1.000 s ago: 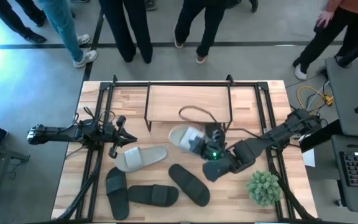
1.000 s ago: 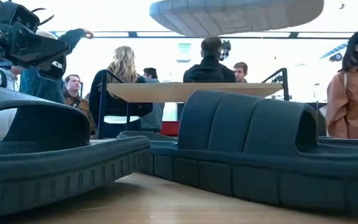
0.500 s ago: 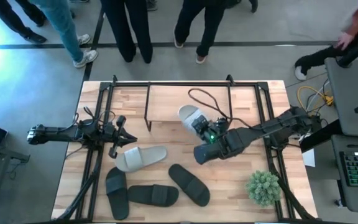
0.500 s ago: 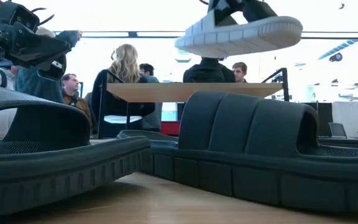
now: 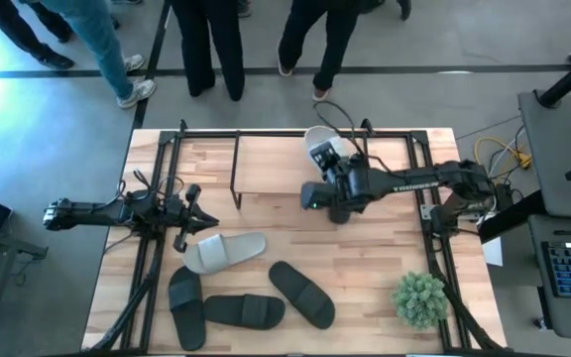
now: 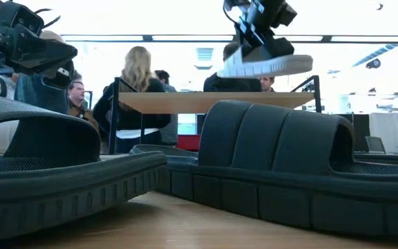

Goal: Pick and place slides into the shelf
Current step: Put the gray slipper on the shelf

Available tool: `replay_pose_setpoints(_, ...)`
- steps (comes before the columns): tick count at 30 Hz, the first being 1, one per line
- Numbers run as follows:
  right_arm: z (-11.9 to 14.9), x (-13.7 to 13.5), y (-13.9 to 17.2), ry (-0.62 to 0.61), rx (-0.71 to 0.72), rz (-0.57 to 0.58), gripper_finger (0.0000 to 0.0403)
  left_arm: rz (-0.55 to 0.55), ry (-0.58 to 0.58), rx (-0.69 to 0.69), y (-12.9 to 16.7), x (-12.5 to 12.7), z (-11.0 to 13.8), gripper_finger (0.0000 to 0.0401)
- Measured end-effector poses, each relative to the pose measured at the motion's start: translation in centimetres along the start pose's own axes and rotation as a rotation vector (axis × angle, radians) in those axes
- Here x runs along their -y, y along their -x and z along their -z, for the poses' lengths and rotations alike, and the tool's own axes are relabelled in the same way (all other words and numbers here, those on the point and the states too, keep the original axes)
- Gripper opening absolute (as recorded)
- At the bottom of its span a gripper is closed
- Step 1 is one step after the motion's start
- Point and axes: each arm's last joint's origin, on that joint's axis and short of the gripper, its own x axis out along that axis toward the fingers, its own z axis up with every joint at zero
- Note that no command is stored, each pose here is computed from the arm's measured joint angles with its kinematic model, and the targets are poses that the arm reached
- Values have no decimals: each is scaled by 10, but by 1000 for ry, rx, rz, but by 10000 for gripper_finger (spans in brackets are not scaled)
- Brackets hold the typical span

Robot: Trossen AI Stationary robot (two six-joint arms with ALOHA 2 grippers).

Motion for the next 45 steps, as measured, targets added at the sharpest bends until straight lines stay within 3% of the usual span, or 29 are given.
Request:
replay_pose_setpoints(7,-9,-17,-37,-184,28,15,13,0,0,0,0,0,0,17)
replay_pose_setpoints(12,-14,-19,-48,-209,58,22,13,0,0,0,0,0,0,17)
replay_pose_setpoints(17,-19,-17,-54,-180,86,44,13,0,0,-2,0,0,0,17)
replay_pose_setpoints(25,-24,6,-56,1,93,172,13,0,0,-2,0,0,0,17)
replay_pose_setpoints(34,-18,13,-59,1,61,173,15,0,0,-1,0,0,0,17)
replay_pose_setpoints(38,-18,13,-59,34,57,174,41,0,0,-1,0,0,0,17)
replay_pose_setpoints(45,-16,10,-47,27,-3,180,123,0,0,-2,0,0,0,17)
